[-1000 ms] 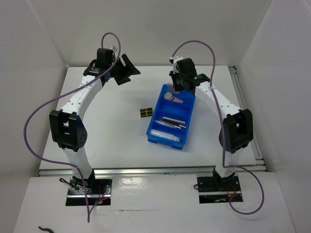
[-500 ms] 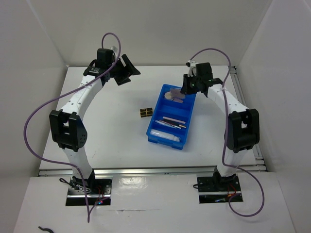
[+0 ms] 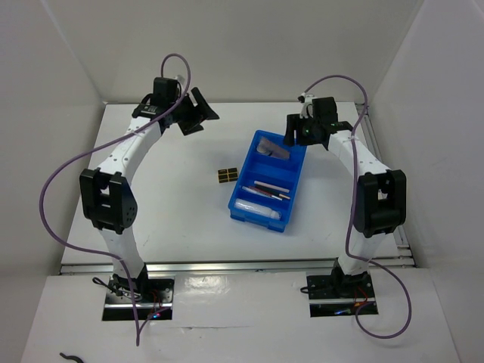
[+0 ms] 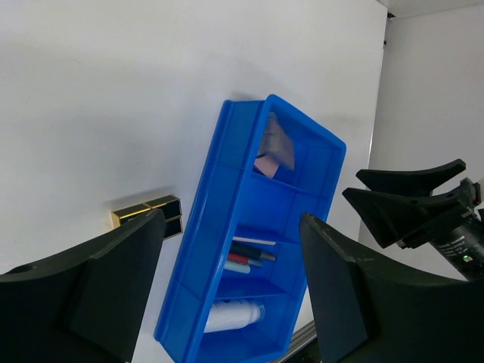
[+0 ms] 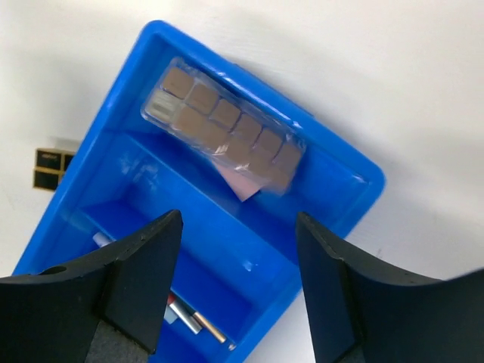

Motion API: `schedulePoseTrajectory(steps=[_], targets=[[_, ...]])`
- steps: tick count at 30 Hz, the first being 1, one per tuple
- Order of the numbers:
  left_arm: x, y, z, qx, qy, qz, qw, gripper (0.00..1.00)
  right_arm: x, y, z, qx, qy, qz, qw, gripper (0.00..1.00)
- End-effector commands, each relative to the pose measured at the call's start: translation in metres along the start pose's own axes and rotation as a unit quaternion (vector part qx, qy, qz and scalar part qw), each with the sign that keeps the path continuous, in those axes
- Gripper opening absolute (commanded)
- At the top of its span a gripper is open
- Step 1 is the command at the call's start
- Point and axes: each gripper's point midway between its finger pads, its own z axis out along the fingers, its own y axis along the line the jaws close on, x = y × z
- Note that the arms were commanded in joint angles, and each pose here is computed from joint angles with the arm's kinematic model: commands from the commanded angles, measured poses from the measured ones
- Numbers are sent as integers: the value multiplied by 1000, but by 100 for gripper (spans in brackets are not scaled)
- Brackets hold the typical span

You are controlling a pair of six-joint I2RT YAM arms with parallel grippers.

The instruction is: Organize the makeup

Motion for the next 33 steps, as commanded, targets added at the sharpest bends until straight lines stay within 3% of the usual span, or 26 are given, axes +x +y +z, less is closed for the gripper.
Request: schedulePoseTrajectory(steps=[1,5,6,7,9,11,12,13,15,16,18,21,25,33], targets=[[-9,-5,1,8,-3,16,1000,85,-22,-7,-16,42,-38,1,998,69],[-3,2,2,-5,12,20,1000,83,-30,-11,-26,71,-50,2,996,58],[1,5,3,-5,19,18,1000,82,-27,-7,-25,72,-44,-1,996,50],[2,5,0,-5,19,25,1000,81,-31,-9,-28,81,-48,4,996,26],[21,9,3,-11,40,37,998,74,-28,7,-31,70,-32,-4,997,13],[26,12,6,-17,43,54,997,65,-18,23,-29,59,-15,-9,998,8],[37,21,13,-31,61,59,996,59,-18,29,-32,54,-15,-12,998,9],[41,42,29,-64,75,63,993,46,-15,29,-32,55,-9,-5,998,12],[40,49,41,-93,91,71,989,44,-12,41,-36,46,-6,-8,999,24],[53,68,41,-135,124,58,981,45,-9,41,-37,47,-2,-3,999,28],[75,88,59,-172,160,61,970,60,-8,46,-40,44,0,-5,999,34],[88,97,69,-192,161,75,965,67,-9,62,-42,20,5,-8,1000,41],[112,105,93,-206,180,96,957,76,-3,63,-38,25,18,-9,999,41],[120,120,110,-232,197,127,944,80,-3,62,-40,38,21,-17,999,41]])
